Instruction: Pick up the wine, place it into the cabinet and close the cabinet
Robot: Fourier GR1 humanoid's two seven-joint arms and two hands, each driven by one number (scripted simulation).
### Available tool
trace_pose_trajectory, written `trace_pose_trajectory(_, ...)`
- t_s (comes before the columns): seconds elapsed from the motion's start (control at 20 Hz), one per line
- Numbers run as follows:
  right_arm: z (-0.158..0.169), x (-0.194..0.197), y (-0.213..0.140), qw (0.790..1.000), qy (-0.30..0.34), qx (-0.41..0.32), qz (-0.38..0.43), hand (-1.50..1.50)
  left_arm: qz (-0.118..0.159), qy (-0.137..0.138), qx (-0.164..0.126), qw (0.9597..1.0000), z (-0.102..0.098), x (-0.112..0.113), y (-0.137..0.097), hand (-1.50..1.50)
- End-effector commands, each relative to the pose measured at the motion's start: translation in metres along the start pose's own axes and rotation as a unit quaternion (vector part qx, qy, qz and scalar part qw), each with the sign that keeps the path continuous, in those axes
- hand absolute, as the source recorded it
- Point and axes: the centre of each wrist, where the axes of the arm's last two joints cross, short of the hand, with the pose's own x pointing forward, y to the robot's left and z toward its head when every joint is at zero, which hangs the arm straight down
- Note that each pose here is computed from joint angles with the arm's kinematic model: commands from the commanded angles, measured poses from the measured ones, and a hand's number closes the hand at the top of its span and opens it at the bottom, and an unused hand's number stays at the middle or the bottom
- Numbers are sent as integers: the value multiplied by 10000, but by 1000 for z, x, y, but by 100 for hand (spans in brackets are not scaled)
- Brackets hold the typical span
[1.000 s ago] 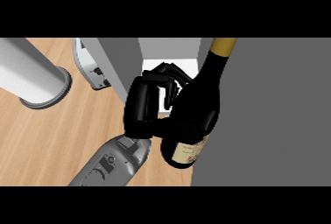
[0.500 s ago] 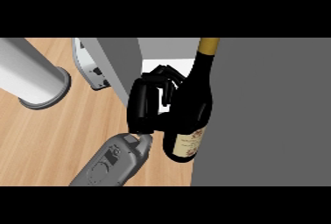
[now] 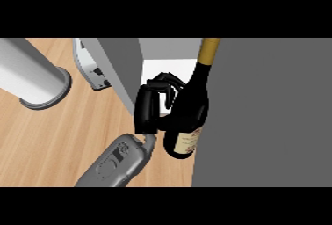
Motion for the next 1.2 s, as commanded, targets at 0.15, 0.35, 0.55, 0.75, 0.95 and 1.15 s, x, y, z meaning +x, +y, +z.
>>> trace_pose_trajectory(0.15,22,18,1,9994,-245,158,-168,-150,-354,-90,72,9993,0,-33,16,150)
trace_pose_trajectory(0.35,15,16,4,9995,-198,189,-157,-150,-439,-203,222,9986,-12,-46,34,150)
trace_pose_trajectory(0.55,27,32,3,9993,-307,138,-184,-150,-257,-168,335,9990,-10,-25,19,150)
trace_pose_trajectory(0.75,30,24,8,9991,-322,92,-268,-150,-263,-148,411,9987,-22,-43,31,150)
trace_pose_trajectory(0.95,15,23,1,9994,-211,188,-216,-150,-354,14,409,9985,-33,-48,35,150)
trace_pose_trajectory(1.15,20,17,10,9991,-213,157,-321,-150,-200,169,316,9992,-58,-39,39,150)
